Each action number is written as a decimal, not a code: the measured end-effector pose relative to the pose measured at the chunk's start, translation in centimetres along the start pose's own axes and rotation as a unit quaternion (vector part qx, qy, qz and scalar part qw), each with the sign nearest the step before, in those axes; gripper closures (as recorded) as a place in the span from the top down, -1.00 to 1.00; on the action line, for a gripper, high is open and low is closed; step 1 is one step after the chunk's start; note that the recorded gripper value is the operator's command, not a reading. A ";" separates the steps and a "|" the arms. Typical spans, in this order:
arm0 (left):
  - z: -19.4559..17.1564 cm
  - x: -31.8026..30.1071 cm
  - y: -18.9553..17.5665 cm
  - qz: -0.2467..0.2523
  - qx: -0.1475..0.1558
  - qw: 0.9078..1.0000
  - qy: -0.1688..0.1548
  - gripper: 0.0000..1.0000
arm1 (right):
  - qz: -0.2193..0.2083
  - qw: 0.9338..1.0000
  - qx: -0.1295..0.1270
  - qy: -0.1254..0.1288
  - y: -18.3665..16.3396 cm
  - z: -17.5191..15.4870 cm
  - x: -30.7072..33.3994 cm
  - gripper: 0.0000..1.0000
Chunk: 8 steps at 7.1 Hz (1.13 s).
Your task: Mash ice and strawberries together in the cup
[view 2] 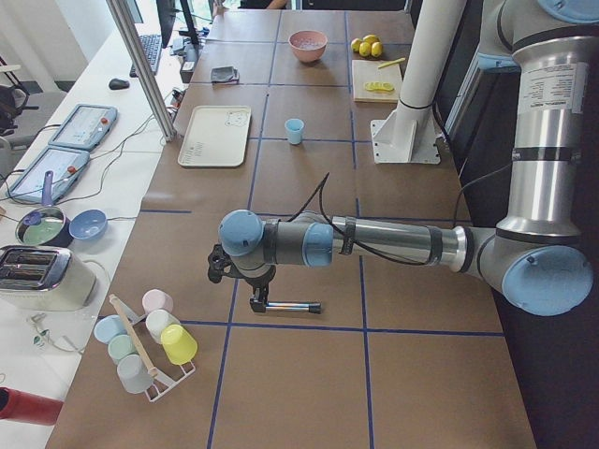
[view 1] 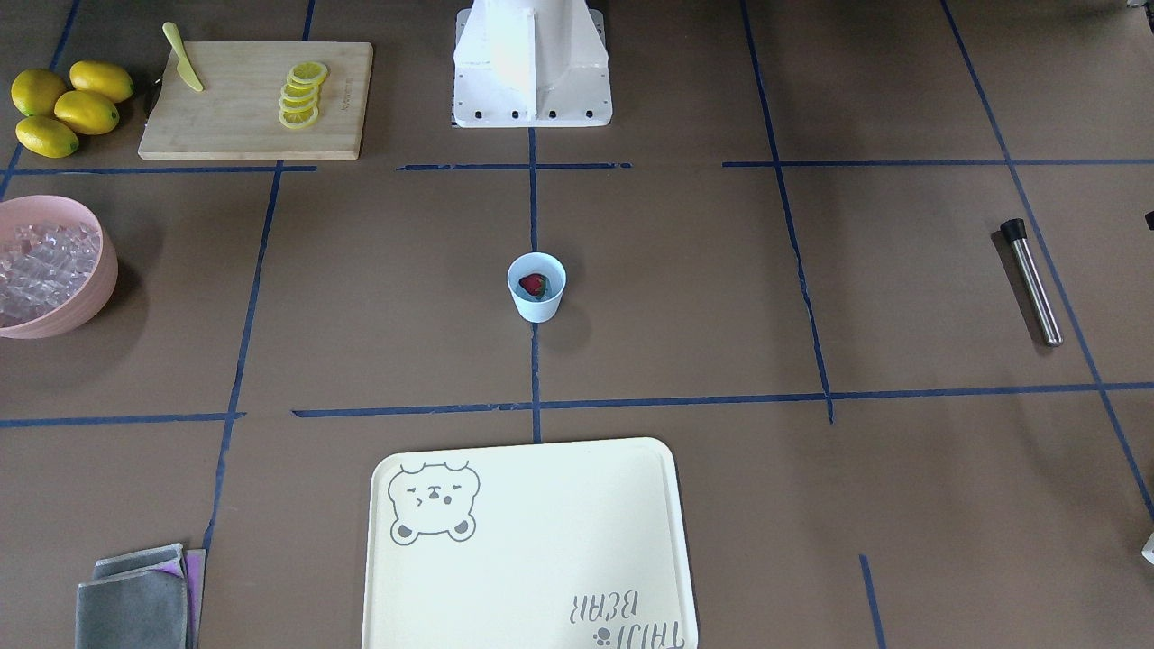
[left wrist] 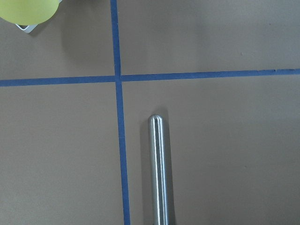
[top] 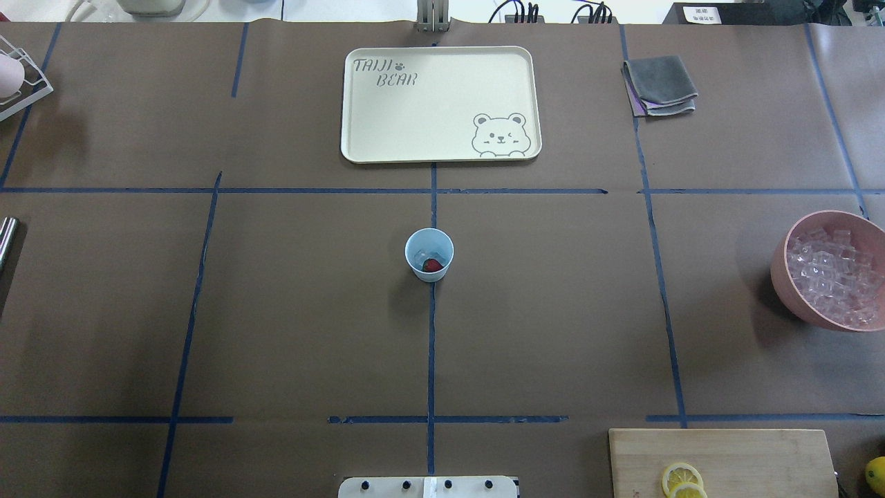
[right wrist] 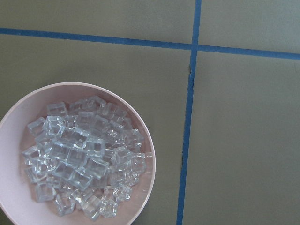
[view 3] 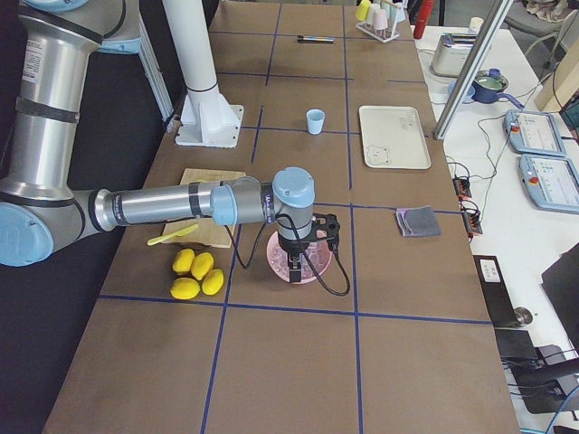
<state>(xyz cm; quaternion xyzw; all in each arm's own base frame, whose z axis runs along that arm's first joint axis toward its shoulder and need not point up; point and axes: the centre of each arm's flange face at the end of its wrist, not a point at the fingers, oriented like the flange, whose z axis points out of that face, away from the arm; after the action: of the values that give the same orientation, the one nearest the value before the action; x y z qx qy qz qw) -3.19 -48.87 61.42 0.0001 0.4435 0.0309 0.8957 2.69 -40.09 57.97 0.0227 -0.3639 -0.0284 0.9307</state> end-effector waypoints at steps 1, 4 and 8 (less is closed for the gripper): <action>-0.2 0.2 -0.1 0.002 0.002 1.000 -0.003 1.00 | 0.001 1.000 -0.003 -0.004 -0.2 0.0 0.0 1.00; -0.3 -0.5 0.0 0.002 0.001 0.999 -0.045 1.00 | -0.007 1.000 -0.011 -0.002 -0.3 0.2 -0.7 0.99; -1.0 0.1 1.3 0.014 0.008 0.999 -0.050 1.00 | -0.034 0.999 -0.013 -0.001 -0.2 0.4 -0.8 1.00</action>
<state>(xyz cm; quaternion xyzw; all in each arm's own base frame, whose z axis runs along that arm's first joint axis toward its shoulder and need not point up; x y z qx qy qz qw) -3.98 -47.58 60.82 0.0151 0.3984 0.0393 0.9162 1.86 -40.27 57.71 0.0232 -0.3630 -0.0652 0.9292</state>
